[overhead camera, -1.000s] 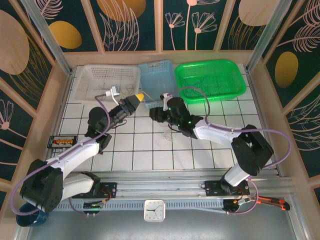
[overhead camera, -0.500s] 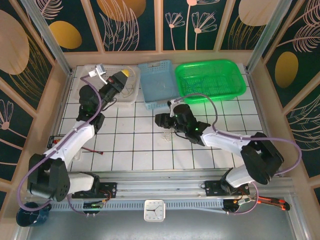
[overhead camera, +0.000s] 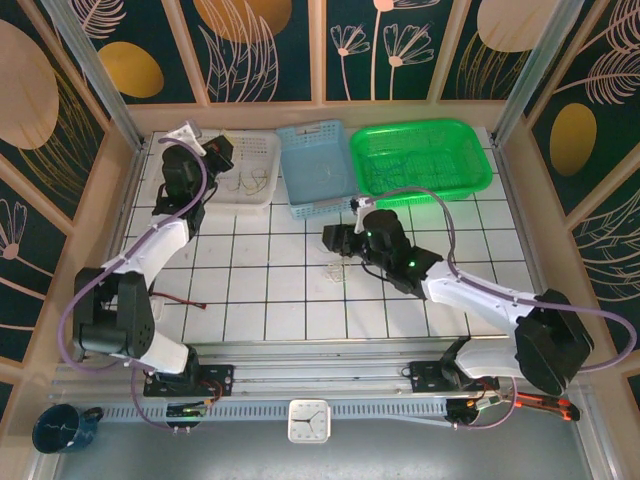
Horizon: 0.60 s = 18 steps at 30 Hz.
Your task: Untangle the cables
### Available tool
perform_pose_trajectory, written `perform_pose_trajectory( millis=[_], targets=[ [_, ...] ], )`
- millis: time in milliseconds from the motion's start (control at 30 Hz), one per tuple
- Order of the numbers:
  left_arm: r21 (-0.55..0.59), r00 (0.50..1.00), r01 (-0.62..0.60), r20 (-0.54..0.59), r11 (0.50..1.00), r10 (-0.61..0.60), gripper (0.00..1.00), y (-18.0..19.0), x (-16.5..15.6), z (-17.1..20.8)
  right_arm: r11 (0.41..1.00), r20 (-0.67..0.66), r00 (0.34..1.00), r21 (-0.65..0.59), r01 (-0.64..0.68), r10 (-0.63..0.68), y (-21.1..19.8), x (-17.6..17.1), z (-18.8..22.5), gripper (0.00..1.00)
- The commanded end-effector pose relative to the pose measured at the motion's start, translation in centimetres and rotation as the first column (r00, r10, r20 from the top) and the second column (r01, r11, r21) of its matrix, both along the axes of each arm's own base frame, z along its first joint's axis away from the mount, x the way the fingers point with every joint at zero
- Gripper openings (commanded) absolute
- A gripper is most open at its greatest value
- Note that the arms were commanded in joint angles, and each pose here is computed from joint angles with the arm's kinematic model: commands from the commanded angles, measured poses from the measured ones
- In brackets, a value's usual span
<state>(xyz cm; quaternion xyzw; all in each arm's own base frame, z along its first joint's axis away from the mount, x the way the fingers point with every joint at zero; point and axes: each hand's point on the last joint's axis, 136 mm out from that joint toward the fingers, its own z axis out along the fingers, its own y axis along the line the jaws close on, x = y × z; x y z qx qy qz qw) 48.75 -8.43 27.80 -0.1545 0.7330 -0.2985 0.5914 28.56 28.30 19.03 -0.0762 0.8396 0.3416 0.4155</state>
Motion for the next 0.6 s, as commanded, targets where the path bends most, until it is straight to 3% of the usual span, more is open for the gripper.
perform_pose_trajectory(
  millis=[0, 67, 233, 367, 567],
  targets=[
    [0.065, 0.998, -0.049, -0.025, 0.997, 0.051, 0.03, 1.7, 1.3, -1.4, 0.998, -0.01, 0.998, -0.018, 0.056, -0.056, -1.8, -0.1, -0.4, 0.49],
    [0.074, 0.997, -0.053, -0.048, 0.996, 0.056, 0.15, 2.0, 1.7, -2.5, 0.998, -0.017, 0.998, -0.023, 0.065, -0.065, -2.2, -0.2, -0.6, 0.49],
    [0.089, 0.997, -0.031, -0.063, 0.996, 0.037, 0.71, 1.8, 1.9, -2.7, 0.995, -0.026, 0.995, -0.024, 0.093, -0.093, -3.6, -0.4, -0.7, 0.5],
    [0.08, 0.999, 0.008, -0.045, 0.997, -0.004, 0.97, 1.2, 1.4, -1.6, 0.995, -0.035, 0.994, -0.014, 0.102, -0.103, -4.4, -0.3, -0.6, 0.5],
    [0.014, 0.992, 0.119, -0.034, 0.993, -0.119, 0.99, -0.7, -0.7, -1.0, 0.995, -0.076, 0.993, -0.037, 0.089, -0.092, -4.9, -0.7, -2.3, 0.5]
  ],
)
